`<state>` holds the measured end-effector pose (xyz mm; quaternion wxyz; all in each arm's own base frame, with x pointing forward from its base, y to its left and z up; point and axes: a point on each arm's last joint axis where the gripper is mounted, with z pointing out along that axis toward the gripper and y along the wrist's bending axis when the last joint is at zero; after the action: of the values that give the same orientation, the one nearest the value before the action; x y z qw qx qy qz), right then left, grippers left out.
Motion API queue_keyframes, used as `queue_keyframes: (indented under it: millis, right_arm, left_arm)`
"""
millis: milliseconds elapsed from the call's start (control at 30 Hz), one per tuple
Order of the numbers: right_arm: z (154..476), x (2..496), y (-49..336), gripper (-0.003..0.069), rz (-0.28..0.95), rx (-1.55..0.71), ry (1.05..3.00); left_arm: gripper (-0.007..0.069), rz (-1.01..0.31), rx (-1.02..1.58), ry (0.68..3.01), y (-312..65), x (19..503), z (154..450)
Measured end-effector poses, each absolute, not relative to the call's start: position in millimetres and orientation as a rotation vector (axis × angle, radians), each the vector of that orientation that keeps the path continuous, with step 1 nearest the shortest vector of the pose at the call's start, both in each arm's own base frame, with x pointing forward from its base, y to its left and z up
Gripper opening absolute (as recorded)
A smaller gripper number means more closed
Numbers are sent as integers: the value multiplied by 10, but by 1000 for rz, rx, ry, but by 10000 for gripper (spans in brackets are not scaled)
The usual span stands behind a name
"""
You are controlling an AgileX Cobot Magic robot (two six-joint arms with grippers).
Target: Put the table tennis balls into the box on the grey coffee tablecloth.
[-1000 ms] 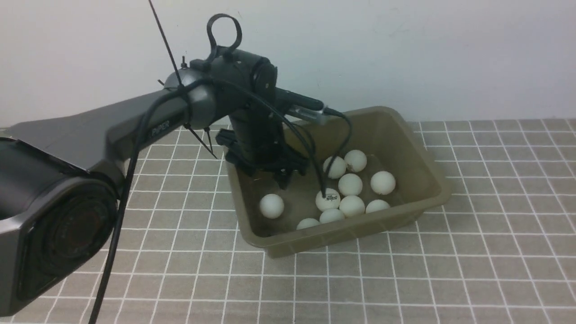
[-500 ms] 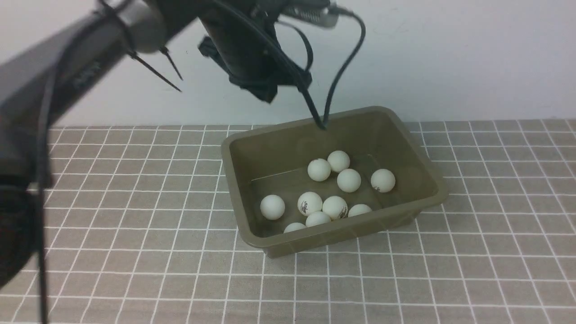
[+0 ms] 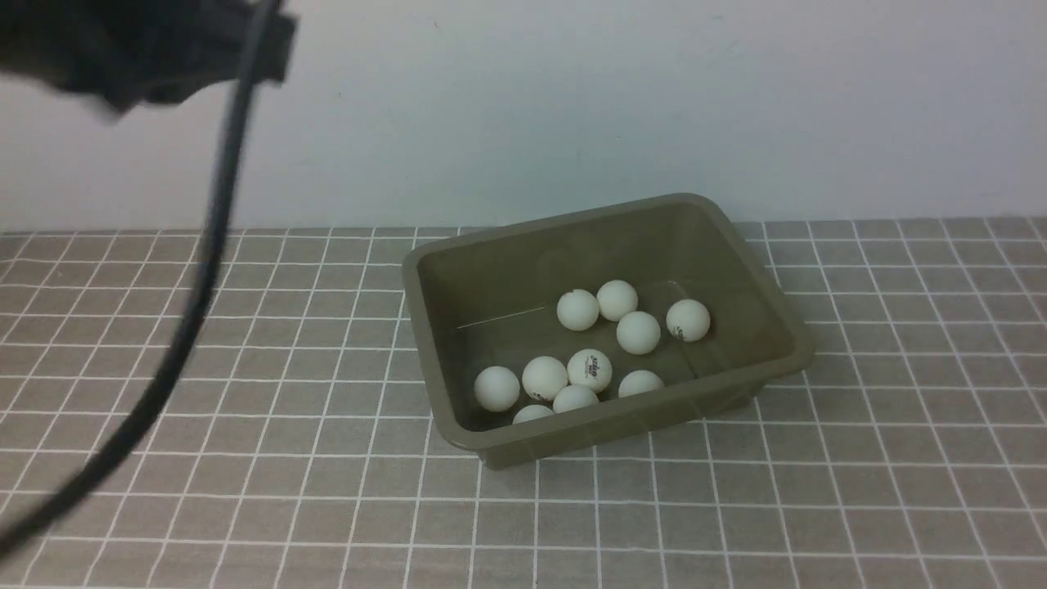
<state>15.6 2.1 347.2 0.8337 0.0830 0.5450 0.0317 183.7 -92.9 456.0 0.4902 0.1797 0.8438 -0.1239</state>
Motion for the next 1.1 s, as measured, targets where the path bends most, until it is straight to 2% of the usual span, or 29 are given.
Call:
queue_keyframes:
  millis: [100,267,400,1100]
  right_arm:
    - [3445,83,-20,-15,40,212,1050]
    - [3470,58,-53,-15,25,240,987]
    - [3471,57,-54,-15,26,241,985]
    - [3471,58,-54,-15,28,242,985]
  left_arm:
    - [-5,-371,402,1953,-747,1427,4283]
    - [-5,-433,352,1833,-504,932,3773]
    - [-5,-444,339,1807,-421,771,3577]
    - [-3,-436,341,1770,-355,654,3513]
